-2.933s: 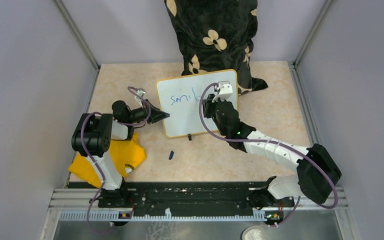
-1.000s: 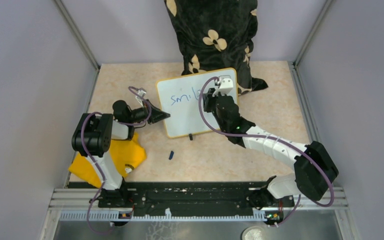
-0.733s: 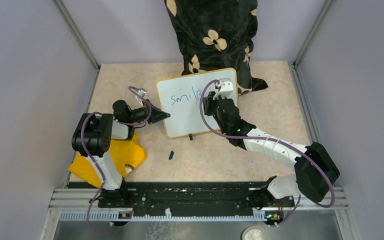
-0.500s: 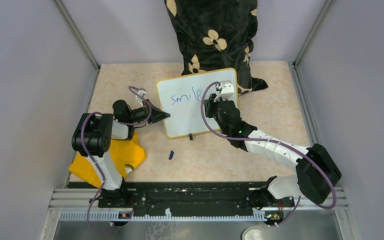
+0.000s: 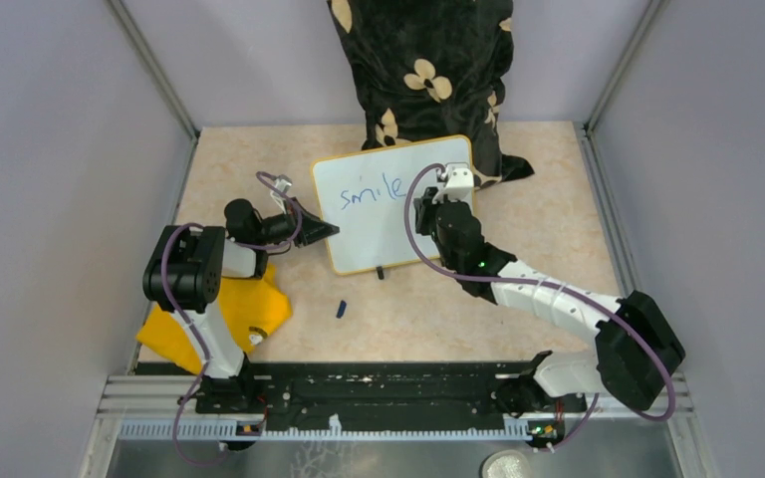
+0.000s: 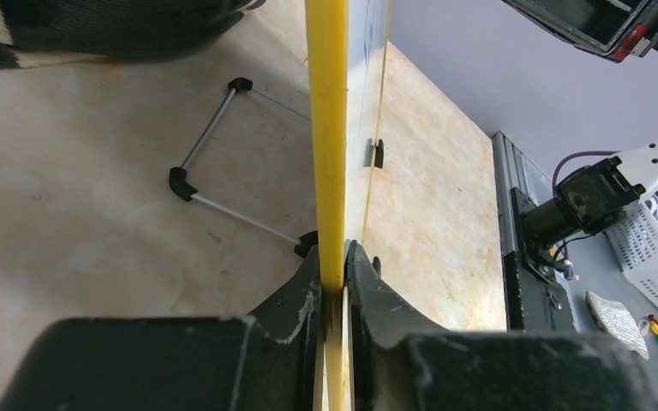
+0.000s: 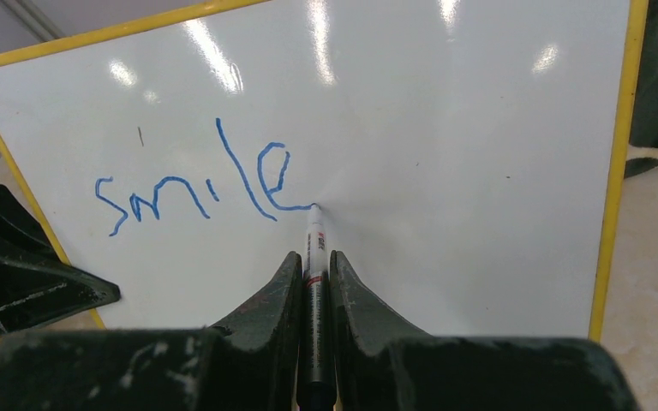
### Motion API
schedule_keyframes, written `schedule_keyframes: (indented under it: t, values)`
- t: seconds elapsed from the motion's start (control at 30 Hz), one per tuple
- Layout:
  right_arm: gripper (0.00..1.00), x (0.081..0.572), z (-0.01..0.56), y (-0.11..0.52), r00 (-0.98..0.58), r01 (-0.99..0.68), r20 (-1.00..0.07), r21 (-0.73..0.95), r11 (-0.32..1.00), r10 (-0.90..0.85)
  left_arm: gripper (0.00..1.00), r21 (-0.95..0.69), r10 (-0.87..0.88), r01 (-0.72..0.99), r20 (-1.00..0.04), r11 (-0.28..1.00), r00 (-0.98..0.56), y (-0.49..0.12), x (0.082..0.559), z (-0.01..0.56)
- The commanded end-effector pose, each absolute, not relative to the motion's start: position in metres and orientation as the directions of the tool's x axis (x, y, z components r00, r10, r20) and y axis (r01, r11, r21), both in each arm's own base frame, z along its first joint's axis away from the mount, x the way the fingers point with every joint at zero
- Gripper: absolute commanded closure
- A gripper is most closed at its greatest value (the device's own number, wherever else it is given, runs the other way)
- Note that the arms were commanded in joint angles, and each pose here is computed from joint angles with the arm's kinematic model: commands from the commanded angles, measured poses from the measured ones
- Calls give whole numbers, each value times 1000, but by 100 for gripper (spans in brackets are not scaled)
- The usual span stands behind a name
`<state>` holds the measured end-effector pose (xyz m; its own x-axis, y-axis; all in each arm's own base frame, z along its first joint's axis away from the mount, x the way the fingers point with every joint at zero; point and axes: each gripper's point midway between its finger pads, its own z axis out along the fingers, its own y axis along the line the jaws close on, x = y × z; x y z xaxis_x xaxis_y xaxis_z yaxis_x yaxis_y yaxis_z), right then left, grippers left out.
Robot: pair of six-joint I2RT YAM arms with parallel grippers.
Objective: Write a sentence on the whiteboard
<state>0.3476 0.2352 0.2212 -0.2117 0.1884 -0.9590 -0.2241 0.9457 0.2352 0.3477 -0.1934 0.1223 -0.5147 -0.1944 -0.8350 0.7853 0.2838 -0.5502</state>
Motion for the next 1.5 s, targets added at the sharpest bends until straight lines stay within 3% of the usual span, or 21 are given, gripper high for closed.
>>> schedule_keyframes:
  t: [0.0, 0.63, 1.47]
  values:
    - [100, 354, 240, 218, -157, -170, -964, 238, 956, 212, 100, -536, -179, 786, -844, 309, -505, -196, 352, 109]
    - [100, 330, 292, 285, -90, -395, -967, 253, 883, 237, 100, -533, -179, 788, -846, 310, -502, -196, 352, 111]
    - [100, 354, 290, 309, -87, -387, -974, 227, 894, 209, 100, -534, -179, 786, -845, 311, -503, -196, 353, 110]
